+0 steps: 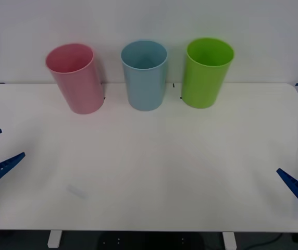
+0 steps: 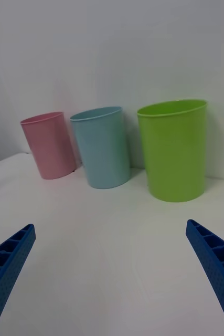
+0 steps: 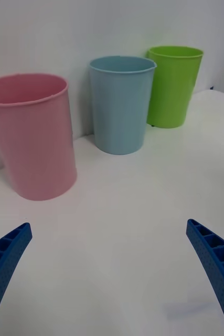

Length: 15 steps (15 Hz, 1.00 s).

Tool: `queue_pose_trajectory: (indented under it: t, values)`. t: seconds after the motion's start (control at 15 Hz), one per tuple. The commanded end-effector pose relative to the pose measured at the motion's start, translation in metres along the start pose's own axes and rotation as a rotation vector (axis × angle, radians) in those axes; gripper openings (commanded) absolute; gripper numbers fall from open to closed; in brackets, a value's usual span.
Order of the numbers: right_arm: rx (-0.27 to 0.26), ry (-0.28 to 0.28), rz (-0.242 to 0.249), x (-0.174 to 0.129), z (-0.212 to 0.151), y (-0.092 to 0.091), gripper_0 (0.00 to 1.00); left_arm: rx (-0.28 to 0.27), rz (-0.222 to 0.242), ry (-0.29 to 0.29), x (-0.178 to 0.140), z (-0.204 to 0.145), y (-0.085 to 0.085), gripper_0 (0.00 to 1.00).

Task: Grasp the object on the table and drop it into the matching bin: aluminum can to the light blue bin, PET bottle to the pink bin.

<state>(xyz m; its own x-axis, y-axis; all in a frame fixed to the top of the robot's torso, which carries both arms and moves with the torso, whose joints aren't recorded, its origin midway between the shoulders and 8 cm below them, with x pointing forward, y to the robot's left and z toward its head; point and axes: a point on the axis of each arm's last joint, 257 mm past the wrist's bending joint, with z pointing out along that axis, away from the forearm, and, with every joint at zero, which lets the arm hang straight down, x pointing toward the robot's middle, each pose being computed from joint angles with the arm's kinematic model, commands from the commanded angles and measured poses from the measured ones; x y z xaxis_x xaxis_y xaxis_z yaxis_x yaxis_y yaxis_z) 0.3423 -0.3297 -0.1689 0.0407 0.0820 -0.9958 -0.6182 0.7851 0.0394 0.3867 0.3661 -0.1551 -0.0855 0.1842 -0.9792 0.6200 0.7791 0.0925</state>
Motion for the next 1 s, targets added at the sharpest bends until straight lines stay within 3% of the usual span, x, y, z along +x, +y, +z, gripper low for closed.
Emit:
queue_pose_trajectory:
  t: [0.07, 0.53, 0.8, 1.0]
  values:
    - [0.0, 0.0, 0.0, 0.0, 0.0, 0.0, 1.0, -0.013, -0.035, 0.014, 0.01, -0.016, -0.004, 1.0]
    - [0.0, 0.0, 0.0, 0.0, 0.0, 0.0, 1.0, -0.024, -0.128, 0.019, 0.021, -0.036, -0.01, 1.0]
    - [0.0, 0.0, 0.0, 0.0, 0.0, 0.0, 1.0, -0.011, -0.18, 0.007, 0.026, -0.03, -0.019, 1.0]
    - [0.0, 0.0, 0.0, 0.0, 0.0, 0.0, 1.0, -0.009, -0.187, 0.009, 0.028, -0.03, -0.021, 1.0]
